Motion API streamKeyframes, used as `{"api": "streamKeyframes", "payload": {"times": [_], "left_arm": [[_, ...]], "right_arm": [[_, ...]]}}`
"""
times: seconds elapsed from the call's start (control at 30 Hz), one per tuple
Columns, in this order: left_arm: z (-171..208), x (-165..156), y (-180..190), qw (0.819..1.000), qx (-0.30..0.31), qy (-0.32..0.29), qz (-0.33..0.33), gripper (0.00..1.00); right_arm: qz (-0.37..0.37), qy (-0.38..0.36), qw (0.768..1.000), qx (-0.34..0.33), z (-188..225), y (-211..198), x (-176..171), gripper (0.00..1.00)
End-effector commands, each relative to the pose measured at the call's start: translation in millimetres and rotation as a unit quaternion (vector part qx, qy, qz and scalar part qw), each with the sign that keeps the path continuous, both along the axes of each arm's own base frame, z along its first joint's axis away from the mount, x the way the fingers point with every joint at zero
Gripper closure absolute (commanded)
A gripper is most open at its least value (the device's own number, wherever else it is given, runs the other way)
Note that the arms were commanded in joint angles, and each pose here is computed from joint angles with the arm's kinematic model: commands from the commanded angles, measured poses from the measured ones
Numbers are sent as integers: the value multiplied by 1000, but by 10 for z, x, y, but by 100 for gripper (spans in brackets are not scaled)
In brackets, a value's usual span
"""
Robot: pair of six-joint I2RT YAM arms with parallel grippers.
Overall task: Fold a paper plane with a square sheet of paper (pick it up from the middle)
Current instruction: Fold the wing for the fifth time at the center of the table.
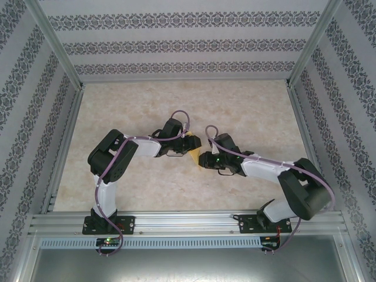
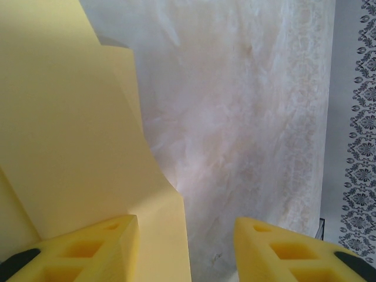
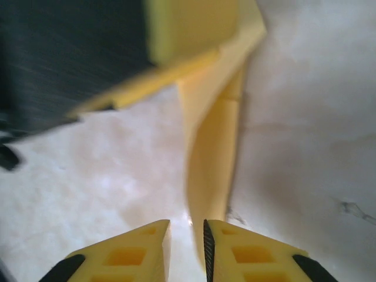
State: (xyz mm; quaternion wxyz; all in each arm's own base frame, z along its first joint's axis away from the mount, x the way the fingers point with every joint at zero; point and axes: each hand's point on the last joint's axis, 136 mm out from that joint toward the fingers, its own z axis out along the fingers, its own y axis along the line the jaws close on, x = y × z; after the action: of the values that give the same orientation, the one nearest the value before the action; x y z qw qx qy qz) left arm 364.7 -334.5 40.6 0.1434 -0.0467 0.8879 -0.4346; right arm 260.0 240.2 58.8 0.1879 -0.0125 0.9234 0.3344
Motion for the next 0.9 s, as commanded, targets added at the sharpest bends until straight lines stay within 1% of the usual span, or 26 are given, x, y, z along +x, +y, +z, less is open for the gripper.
{"api": "streamKeyframes", "payload": {"times": [0.0,0.1,0.2,0.33,0.53,0.67,0.87], "left_arm": [[-402,-152,176,997,54,60,13,52],[-399,-148,177,997,54,60,14,52],[-396,-148,175,997,54,60,14,52],[-402,-147,173,997,54,61,14,52],[-398,-147,173,997,54,61,13,52],[-403,-151,177,997,55,61,13,52],[-426,-160,197,996,58,63,14,52]], "right_arm": [[17,-8,999,51,222,188,61,86],[24,5,997,78,211,371,104,95],[15,8,997,79,97,435,134,97],[8,13,998,62,-48,435,146,98],[0,25,999,22,-253,299,126,99],[-16,56,998,18,-475,148,43,99],[-29,70,997,7,-599,6,-77,99]]}}
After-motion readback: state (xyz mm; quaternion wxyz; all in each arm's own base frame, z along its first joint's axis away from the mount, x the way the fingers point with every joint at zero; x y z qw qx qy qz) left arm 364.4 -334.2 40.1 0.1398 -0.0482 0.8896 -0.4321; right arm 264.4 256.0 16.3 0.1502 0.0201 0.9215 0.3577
